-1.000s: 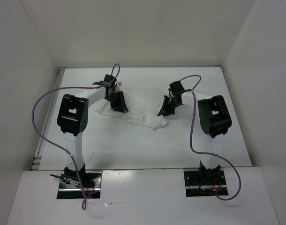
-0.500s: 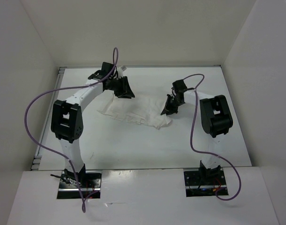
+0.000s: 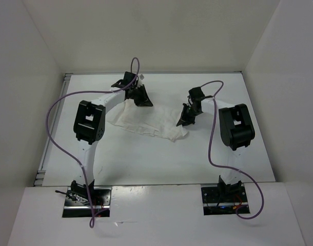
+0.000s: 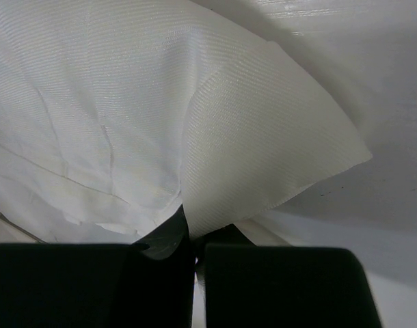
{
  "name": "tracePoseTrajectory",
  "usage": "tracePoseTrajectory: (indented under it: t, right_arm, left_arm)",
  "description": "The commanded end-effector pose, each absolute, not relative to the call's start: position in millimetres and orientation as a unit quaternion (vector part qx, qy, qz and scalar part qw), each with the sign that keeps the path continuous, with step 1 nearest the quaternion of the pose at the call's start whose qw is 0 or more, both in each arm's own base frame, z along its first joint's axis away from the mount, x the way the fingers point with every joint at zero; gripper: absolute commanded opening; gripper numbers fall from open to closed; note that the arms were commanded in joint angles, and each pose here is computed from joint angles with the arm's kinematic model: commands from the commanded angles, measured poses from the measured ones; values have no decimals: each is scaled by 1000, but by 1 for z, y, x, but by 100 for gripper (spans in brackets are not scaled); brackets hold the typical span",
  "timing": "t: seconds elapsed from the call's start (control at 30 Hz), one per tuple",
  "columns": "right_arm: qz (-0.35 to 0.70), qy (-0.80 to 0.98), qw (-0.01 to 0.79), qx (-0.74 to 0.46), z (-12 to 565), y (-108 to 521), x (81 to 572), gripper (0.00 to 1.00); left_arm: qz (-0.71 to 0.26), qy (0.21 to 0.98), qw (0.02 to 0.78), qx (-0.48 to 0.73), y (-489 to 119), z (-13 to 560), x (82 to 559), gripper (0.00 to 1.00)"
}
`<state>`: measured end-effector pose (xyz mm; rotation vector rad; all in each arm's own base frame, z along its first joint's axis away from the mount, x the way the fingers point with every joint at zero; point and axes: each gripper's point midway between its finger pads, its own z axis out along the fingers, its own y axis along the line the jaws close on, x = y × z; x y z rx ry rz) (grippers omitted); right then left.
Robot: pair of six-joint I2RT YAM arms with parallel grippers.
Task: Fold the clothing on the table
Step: Fold the skirt
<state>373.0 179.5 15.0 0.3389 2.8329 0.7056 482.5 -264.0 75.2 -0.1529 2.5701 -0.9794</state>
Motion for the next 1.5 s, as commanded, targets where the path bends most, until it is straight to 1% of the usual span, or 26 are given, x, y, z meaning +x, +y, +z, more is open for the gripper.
tracePoseTrajectory:
  t: [0.0, 0.13, 0.37, 0.53, 0.57, 0.73, 0.97, 1.07, 1.1, 1.17, 1.27, 1.43, 1.47]
  right_arm:
    - [228, 962, 116, 100, 30, 178, 375, 0]
    - [228, 962, 116, 100, 30, 178, 375, 0]
    - [230, 961, 120, 95, 35, 183, 377, 0]
    - [232, 960, 124, 94, 37, 184, 383, 0]
    - [232, 960, 124, 94, 37, 184, 383, 0]
    - [224, 961, 132, 96, 43, 182, 388, 0]
    - [222, 960, 146, 90, 57, 183, 399, 0]
    - [233, 955, 159, 86, 72, 187, 406, 0]
    - [241, 950, 180, 81, 89, 188, 412, 0]
    - [251, 946, 192, 77, 106, 191, 414, 0]
    - [279, 933, 218, 67, 140, 199, 423, 0]
    - [304, 922, 233, 51, 171, 209, 422, 0]
    - [311, 919, 236, 52, 177, 212, 423, 0]
  left_arm:
    - [-350, 905, 235, -54, -277, 84, 508, 9]
    - [-348, 905, 237, -59, -288, 75, 511, 0]
    - [-320, 907, 265, -68, -294, 77, 523, 0]
    - [-290, 917, 262, -80, -291, 59, 527, 0]
    - [-276, 924, 252, -77, -291, 48, 521, 0]
    - [-250, 930, 258, -75, -287, 44, 522, 0]
    - [-233, 938, 246, -73, -285, 29, 512, 0]
    - [-224, 943, 236, -71, -285, 19, 504, 0]
    - [-222, 946, 228, -68, -288, 13, 497, 0]
    - [-222, 947, 225, -64, -292, 9, 493, 0]
    - [-226, 947, 222, -55, -305, 12, 483, 0]
    - [-256, 942, 216, -25, -345, 21, 471, 0]
    - [-253, 944, 211, -25, -345, 16, 471, 0]
